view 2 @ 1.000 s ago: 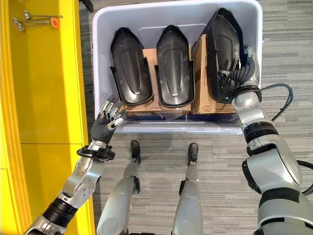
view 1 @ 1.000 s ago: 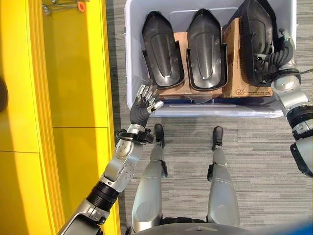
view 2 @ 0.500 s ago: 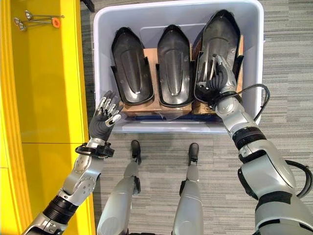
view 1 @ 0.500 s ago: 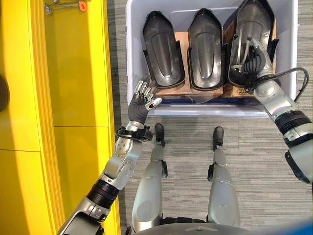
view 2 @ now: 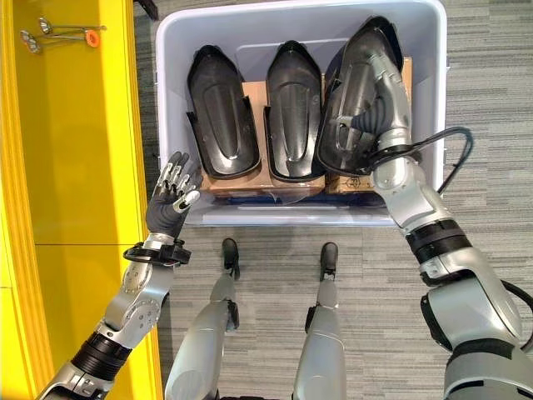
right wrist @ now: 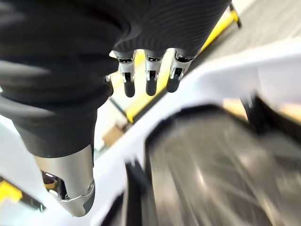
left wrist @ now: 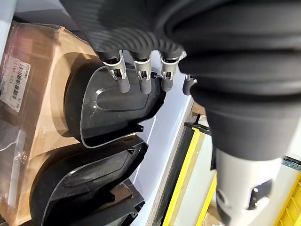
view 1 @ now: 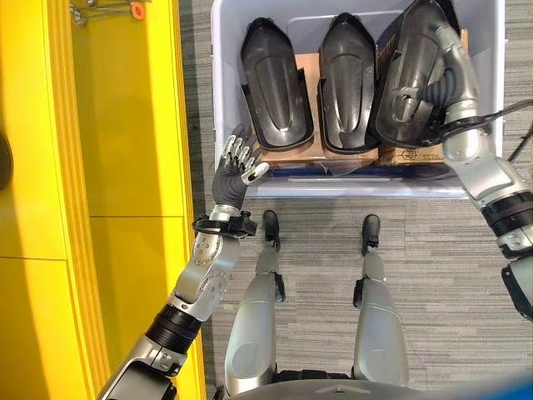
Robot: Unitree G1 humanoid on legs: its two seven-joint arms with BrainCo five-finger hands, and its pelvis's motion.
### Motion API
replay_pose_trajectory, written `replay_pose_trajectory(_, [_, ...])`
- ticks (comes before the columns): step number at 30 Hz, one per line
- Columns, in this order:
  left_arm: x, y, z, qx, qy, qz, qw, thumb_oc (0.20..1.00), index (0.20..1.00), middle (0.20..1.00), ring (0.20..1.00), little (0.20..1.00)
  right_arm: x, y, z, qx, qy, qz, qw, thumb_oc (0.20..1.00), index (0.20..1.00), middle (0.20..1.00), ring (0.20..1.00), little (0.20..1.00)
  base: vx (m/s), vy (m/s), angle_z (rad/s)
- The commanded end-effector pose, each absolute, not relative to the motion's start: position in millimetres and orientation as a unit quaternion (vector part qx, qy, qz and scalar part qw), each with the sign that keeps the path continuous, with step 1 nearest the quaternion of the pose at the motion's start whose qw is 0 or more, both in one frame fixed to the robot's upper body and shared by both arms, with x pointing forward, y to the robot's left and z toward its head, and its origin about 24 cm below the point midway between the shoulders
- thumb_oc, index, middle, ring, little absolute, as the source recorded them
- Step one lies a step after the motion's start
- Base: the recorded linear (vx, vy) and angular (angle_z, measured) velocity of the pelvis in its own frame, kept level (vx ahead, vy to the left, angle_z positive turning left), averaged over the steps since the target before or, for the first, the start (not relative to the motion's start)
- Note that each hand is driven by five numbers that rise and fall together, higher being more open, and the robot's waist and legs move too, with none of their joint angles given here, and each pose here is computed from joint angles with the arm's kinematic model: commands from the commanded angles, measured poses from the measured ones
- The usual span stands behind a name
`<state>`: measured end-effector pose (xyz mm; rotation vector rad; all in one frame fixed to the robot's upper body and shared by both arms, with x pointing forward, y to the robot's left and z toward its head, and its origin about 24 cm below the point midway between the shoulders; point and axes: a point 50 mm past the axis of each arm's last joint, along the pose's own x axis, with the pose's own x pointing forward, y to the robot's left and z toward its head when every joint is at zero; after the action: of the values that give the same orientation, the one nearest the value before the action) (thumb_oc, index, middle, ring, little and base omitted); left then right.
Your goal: Move parts from the plastic box to the shelf.
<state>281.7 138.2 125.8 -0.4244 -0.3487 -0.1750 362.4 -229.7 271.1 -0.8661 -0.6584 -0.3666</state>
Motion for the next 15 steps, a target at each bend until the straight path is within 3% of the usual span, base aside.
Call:
replay_pose_trajectory(1, [268.5, 145.5, 152.7, -0.224, -0.246, -0.094, 0.939, 1.000, 1.000, 1.000, 1.000, 1.000, 348.9, -226.9, 303.0, -0.407, -0.388, -0.195, 0.804, 1.000, 1.000, 1.000, 1.000, 1.000, 0.00, -0.009, -0.03])
replay_pose_trajectory(8, [264.3, 152.5, 149.6, -0.221, -0.243, -0.074, 0.942, 1.000, 1.000, 1.000, 1.000, 1.000, 318.8, -210.5, 287.3, -0.314, -0.452, -0.185, 0.814, 1.000, 1.000, 1.000, 1.000, 1.000, 0.00, 0.001, -0.03])
replay_pose_trajectory(15, [266.8, 146.4, 147.5, -0.232, -0.237, -0.072, 0.941, 1.000, 1.000, 1.000, 1.000, 1.000, 345.7, -199.3, 256.9, -0.229, -0.378, -0.176, 0.879, 1.000, 1.000, 1.000, 1.000, 1.000, 0.00, -0.001, -0.03])
